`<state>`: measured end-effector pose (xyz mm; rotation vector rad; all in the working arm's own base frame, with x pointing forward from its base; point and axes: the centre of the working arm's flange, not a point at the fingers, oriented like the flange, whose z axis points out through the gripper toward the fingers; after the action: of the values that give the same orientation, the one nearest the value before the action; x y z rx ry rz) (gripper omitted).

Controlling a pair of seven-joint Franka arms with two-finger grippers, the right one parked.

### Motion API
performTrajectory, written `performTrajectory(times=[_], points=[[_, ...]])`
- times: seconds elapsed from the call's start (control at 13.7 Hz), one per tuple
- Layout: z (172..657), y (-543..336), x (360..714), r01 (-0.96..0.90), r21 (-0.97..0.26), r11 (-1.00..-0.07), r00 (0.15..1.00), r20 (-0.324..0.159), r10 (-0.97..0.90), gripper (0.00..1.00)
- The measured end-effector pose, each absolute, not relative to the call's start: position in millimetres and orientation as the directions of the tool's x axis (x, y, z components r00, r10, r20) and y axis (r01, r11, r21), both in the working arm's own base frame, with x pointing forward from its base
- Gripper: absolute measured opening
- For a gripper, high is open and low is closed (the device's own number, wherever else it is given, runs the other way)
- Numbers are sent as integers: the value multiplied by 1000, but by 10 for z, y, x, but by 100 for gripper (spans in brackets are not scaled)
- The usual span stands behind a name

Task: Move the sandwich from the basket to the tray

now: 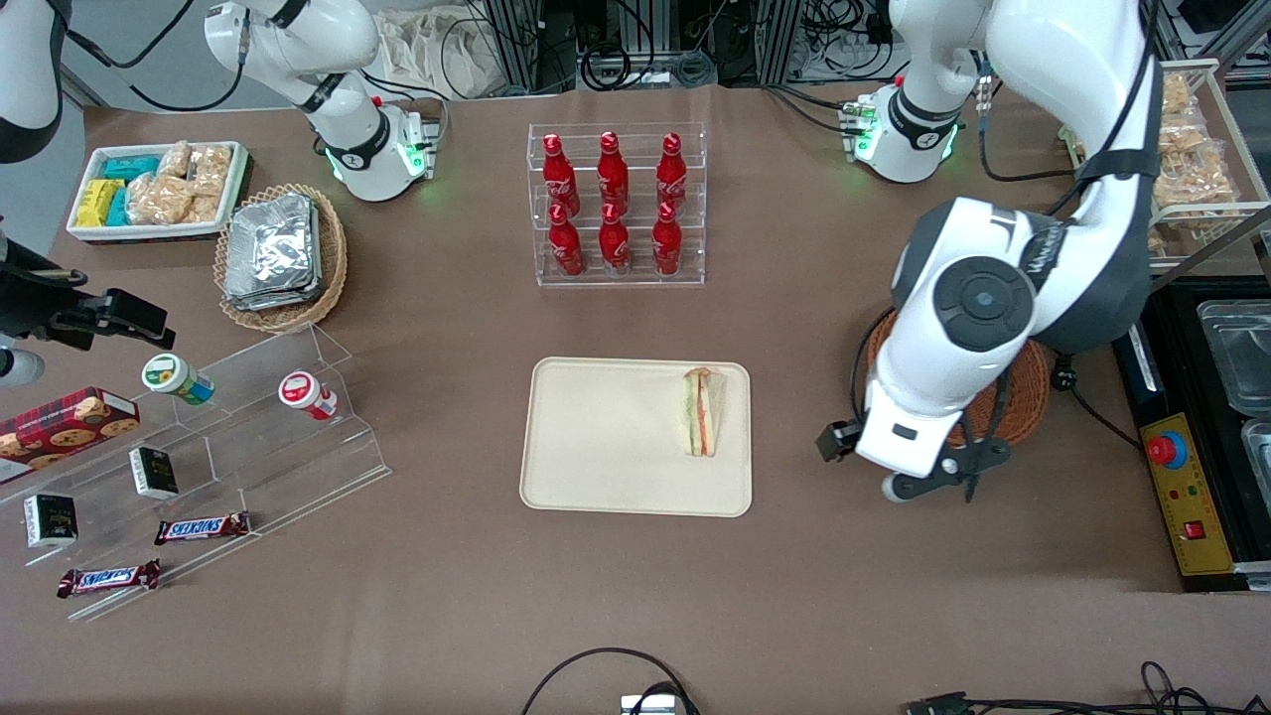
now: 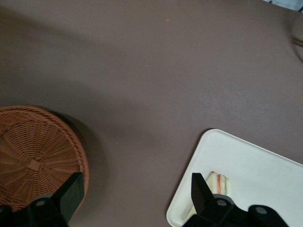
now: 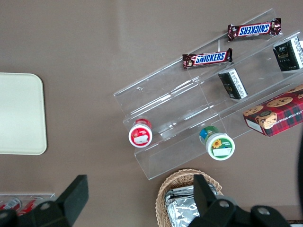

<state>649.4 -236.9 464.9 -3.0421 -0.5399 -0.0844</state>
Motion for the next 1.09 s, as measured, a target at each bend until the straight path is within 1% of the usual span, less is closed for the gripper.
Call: performTrajectory(times=[0.29, 0.51, 0.66, 0.87, 1.09], points=[[4916, -1950, 6484, 293, -58, -954, 956, 44, 291, 100], [5144, -1507, 6404, 230, -40, -972, 973, 28, 229, 100], [5269, -1239, 6284, 176, -47, -983, 984, 18, 175, 100], [5503, -898, 6025, 61, -68, -996, 998, -25, 62, 100], [5815, -650, 5709, -21, -64, -998, 998, -54, -17, 100]])
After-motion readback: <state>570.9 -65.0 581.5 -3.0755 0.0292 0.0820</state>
